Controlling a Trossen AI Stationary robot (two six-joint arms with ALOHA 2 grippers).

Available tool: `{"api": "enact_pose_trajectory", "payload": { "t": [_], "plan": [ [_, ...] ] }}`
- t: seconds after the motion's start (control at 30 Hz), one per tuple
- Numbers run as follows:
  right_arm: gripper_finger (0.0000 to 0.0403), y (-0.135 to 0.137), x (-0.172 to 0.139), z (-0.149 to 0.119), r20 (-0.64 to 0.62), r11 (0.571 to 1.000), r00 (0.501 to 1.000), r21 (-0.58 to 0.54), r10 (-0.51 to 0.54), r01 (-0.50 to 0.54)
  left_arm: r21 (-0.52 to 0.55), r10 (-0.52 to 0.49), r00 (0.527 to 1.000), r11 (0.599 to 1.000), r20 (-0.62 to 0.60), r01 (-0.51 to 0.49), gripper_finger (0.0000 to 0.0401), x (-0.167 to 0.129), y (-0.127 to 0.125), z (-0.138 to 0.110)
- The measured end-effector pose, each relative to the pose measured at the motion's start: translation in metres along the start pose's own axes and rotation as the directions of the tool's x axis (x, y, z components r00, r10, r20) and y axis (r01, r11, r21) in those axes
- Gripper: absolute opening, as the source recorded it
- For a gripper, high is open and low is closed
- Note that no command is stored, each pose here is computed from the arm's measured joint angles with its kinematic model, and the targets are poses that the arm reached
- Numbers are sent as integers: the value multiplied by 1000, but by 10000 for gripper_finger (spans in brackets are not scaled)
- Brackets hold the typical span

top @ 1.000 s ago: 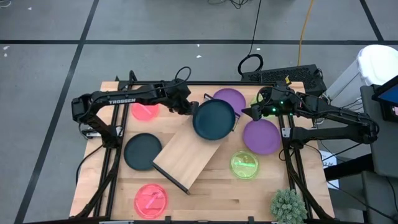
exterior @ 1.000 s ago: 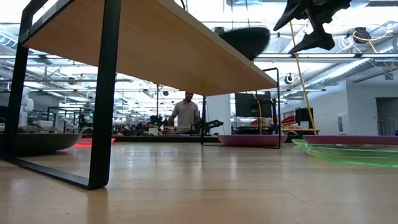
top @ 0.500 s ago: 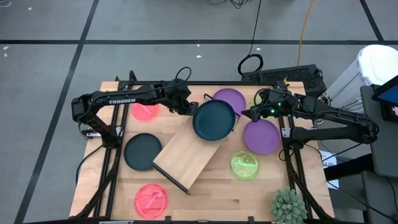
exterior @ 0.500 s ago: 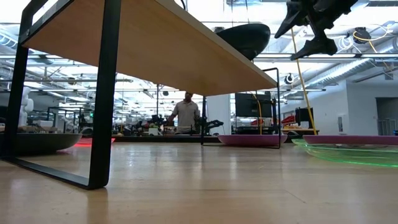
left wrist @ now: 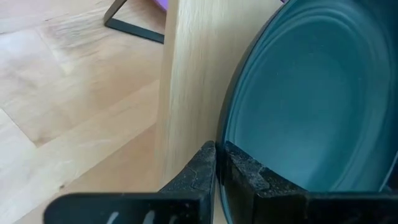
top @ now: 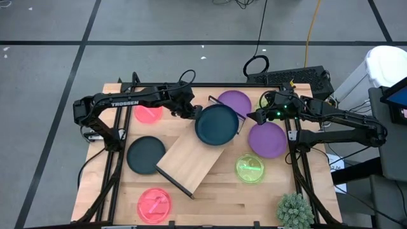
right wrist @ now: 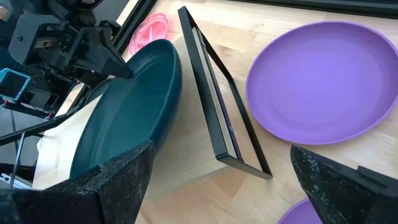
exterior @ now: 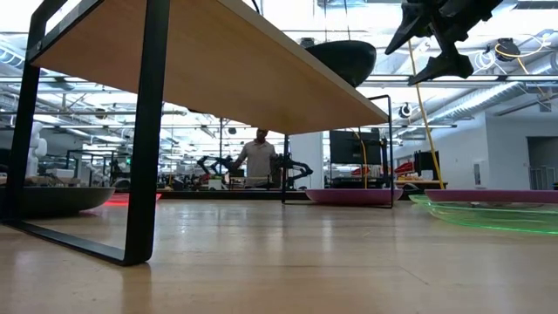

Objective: Place and stack plates onto a shelf
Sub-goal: Put the right black plate on the shelf

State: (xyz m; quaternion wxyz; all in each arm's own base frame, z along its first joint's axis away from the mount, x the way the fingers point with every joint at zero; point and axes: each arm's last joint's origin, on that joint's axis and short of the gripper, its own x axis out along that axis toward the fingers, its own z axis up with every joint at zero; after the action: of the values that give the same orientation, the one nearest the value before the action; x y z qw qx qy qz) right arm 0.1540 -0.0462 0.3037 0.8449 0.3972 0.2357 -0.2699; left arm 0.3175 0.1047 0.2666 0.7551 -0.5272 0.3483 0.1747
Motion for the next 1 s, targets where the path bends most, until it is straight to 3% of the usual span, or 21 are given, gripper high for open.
{"api": "enact_pose_trajectory", "payload": {
  "t": [0.27, 0.57, 1.0],
  "plan": [
    [356, 0, 0, 0, -1, 1000, 1000, -3, 0, 0, 19, 15, 1000, 1000, 23, -16, 32, 0, 0, 1],
    [356, 0, 0, 0, 1, 1000, 1000, -3, -1, 1, 20, 18, 999, 1000, 28, -19, 91, -1, 0, 1],
    [356, 0, 0, 0, 1, 1000, 1000, 0, 0, 0, 8, 18, 999, 1000, 43, -19, 95, -6, 2, 4]
  ]
}}
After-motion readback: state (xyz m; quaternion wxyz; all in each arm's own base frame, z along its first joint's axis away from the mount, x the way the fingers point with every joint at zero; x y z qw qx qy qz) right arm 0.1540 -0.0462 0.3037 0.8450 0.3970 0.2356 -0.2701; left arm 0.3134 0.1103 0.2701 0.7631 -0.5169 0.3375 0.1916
